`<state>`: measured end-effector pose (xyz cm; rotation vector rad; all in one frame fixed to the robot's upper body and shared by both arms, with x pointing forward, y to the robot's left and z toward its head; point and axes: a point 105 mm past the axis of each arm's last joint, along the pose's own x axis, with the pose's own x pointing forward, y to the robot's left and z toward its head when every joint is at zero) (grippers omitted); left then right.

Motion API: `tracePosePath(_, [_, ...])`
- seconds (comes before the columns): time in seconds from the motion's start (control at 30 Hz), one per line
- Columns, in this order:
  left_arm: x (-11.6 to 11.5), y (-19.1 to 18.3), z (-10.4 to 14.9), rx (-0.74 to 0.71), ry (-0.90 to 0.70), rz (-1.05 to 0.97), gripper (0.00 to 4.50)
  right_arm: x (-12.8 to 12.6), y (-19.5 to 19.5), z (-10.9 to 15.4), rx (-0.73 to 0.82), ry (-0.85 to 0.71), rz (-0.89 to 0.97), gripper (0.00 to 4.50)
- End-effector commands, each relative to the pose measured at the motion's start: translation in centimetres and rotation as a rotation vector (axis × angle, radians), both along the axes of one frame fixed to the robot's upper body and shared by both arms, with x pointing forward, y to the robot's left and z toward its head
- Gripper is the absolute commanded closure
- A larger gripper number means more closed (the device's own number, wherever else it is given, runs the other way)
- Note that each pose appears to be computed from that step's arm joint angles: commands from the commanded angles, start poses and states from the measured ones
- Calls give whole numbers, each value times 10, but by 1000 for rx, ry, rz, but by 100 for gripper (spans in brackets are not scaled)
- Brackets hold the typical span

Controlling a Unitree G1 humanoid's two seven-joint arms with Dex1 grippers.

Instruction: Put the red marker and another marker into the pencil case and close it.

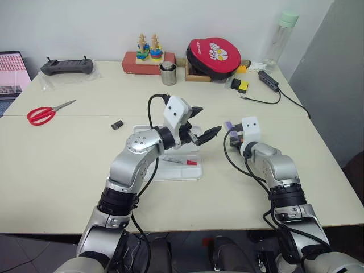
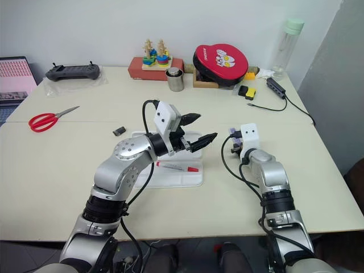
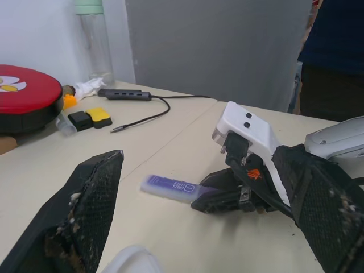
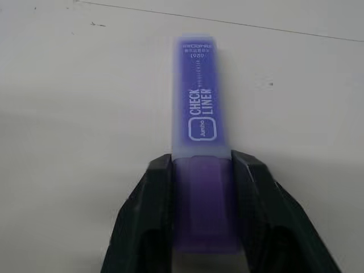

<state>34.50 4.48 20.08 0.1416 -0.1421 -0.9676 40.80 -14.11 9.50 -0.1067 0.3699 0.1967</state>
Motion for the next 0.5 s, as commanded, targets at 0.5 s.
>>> tracePosePath(0.5, [-54, 140, -6, 67, 39, 131, 0, -81, 136, 112, -29, -287, 1099, 340])
